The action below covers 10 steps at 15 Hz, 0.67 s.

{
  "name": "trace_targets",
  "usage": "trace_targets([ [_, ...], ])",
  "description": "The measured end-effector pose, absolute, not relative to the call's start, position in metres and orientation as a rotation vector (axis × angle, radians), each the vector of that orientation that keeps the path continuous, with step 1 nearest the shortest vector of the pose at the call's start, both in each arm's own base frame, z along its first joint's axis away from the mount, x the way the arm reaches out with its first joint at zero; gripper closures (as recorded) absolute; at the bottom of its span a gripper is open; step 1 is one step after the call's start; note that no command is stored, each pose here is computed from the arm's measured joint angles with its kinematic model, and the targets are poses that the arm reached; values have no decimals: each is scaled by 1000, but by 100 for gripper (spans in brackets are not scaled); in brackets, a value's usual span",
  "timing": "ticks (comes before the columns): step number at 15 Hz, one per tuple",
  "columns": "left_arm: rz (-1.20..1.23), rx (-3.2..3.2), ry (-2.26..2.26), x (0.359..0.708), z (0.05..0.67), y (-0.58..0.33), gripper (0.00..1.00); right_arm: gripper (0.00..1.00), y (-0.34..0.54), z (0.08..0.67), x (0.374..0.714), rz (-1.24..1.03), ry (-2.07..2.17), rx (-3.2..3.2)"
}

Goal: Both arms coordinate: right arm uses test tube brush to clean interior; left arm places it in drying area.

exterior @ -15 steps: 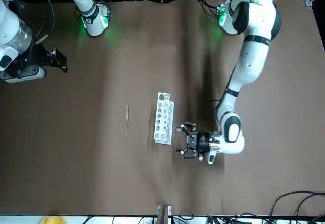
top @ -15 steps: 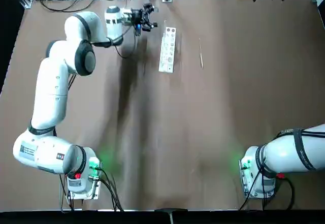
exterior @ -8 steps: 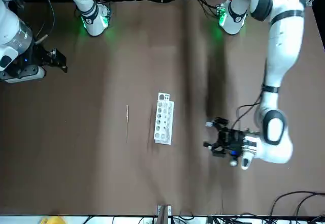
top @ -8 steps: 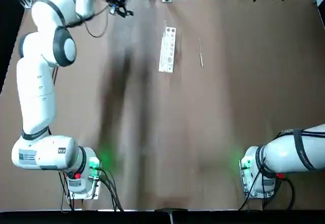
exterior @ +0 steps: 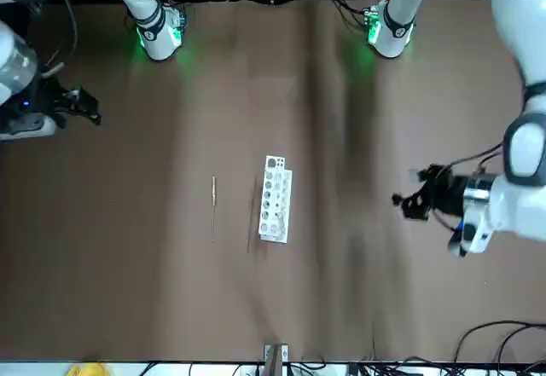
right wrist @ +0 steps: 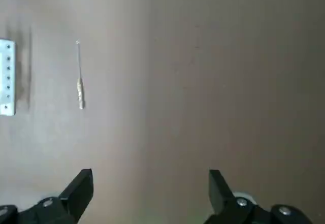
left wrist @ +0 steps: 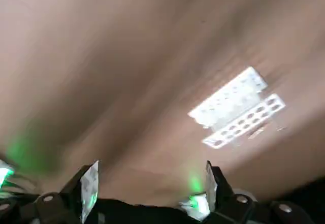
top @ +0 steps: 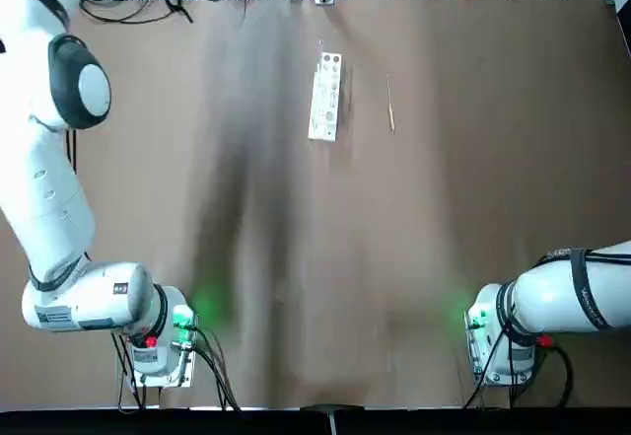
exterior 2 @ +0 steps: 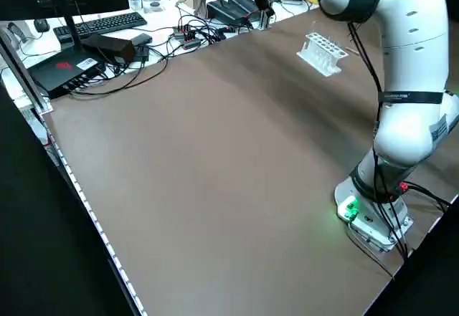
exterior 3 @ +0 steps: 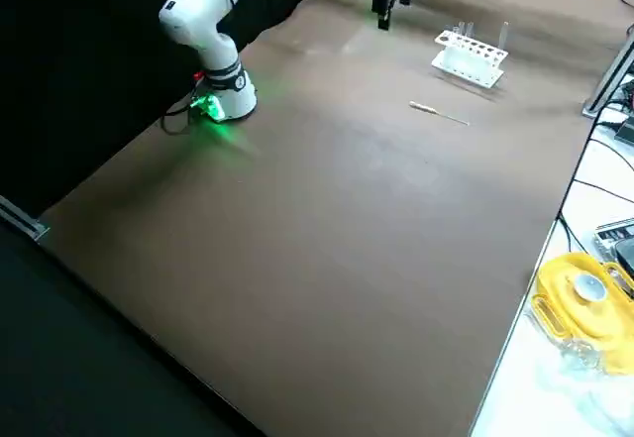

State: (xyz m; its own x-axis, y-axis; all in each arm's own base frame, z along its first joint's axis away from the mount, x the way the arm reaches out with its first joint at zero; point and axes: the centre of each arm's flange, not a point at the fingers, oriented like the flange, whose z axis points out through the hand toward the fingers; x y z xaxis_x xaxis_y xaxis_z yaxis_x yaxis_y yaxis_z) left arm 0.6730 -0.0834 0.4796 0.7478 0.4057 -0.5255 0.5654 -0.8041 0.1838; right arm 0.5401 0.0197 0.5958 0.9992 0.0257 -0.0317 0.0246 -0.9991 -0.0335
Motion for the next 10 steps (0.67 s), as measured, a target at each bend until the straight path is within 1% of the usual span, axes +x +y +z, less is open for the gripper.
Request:
trace_targets([
  [6,-364,2941,370,642,567,-60,1,0,9,596,540,49,-10,-3107],
  [10,-173,2982,252,623,614,-59,1,0,10,596,540,49,-12,-3107],
])
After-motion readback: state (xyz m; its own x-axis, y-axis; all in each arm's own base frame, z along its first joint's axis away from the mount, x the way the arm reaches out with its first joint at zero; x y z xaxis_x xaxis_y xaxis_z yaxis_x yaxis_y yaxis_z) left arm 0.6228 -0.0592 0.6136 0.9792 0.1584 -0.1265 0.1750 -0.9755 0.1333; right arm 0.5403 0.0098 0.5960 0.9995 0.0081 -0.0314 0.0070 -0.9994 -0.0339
